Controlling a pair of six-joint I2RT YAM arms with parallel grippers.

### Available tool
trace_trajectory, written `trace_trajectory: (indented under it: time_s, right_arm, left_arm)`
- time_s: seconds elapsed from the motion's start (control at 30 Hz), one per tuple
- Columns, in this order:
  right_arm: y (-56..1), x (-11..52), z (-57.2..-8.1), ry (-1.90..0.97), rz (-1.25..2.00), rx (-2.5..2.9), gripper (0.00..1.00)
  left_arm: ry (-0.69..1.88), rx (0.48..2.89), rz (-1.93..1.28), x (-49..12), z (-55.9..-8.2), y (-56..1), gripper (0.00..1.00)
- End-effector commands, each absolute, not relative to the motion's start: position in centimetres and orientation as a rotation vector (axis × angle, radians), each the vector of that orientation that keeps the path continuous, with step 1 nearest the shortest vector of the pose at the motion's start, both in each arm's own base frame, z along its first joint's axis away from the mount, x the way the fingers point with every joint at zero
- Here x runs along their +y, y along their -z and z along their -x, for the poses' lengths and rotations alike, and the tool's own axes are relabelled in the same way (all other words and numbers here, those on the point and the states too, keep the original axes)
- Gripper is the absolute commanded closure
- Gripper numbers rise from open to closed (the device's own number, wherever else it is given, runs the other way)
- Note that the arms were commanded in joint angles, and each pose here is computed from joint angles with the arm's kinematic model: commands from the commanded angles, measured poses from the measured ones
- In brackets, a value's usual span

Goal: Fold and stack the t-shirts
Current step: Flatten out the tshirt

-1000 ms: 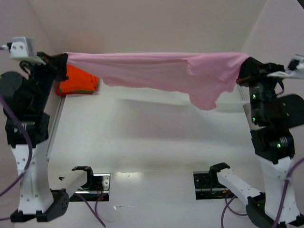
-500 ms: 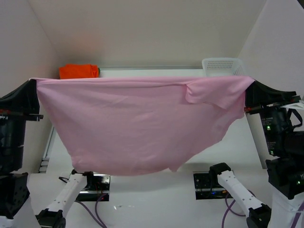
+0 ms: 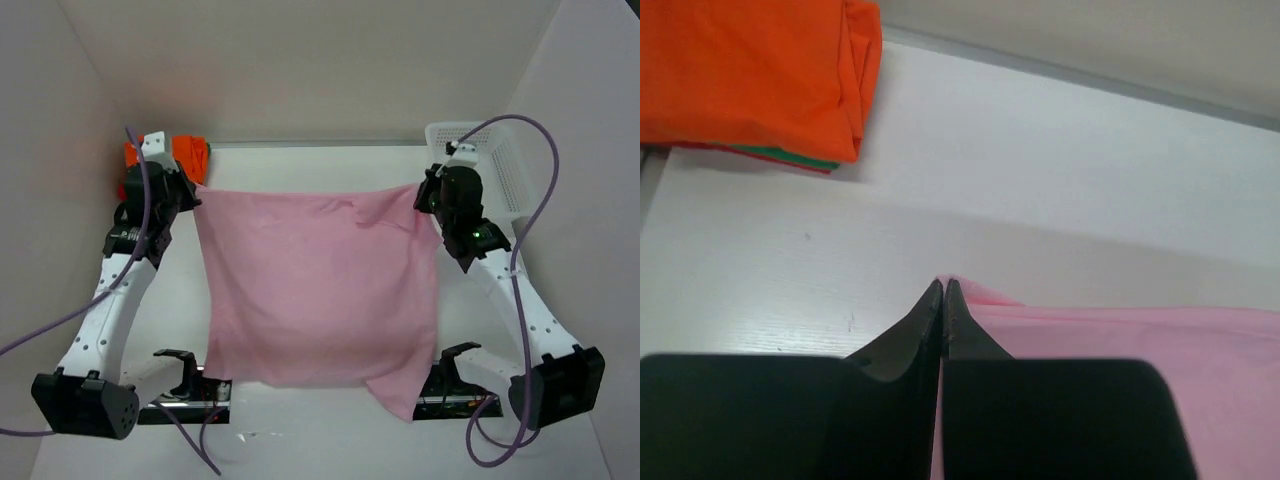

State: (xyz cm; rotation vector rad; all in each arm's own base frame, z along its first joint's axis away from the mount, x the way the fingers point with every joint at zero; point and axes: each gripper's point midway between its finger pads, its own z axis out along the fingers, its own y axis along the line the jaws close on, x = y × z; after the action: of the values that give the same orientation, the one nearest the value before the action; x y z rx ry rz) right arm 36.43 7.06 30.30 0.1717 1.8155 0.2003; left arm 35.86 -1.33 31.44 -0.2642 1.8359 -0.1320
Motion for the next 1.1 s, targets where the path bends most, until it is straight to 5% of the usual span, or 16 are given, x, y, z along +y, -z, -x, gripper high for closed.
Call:
trace_trajectory:
  time_s: [0.0, 0.23, 0.47, 1.07]
  right_arm:
    - [-28.4, 6.7, -38.9, -0.234, -0.286, 1.744, 1.00]
    - [-17.5, 7.3, -43.3, -0.191, -0.390, 1.933, 1.00]
    - [-12.8, 7.4, -49.8, -0.138, -0.376, 2.020, 1.00]
    - [-12.0, 6.6, -60.9, -0.127, -0.299, 1.997, 0.99]
  left_arm:
    - [0.167, 1.747, 0.311, -1.4, -38.4, -31.2, 1.00]
    - [0.153, 1.963, 0.397, -1.8, -44.4, -20.4, 1.00]
    - [0.133, 2.124, 0.412, -2.1, -52.0, -11.5, 1.00]
    - [0.149, 1.992, 0.360, 0.1, -61.5, -13.2, 1.00]
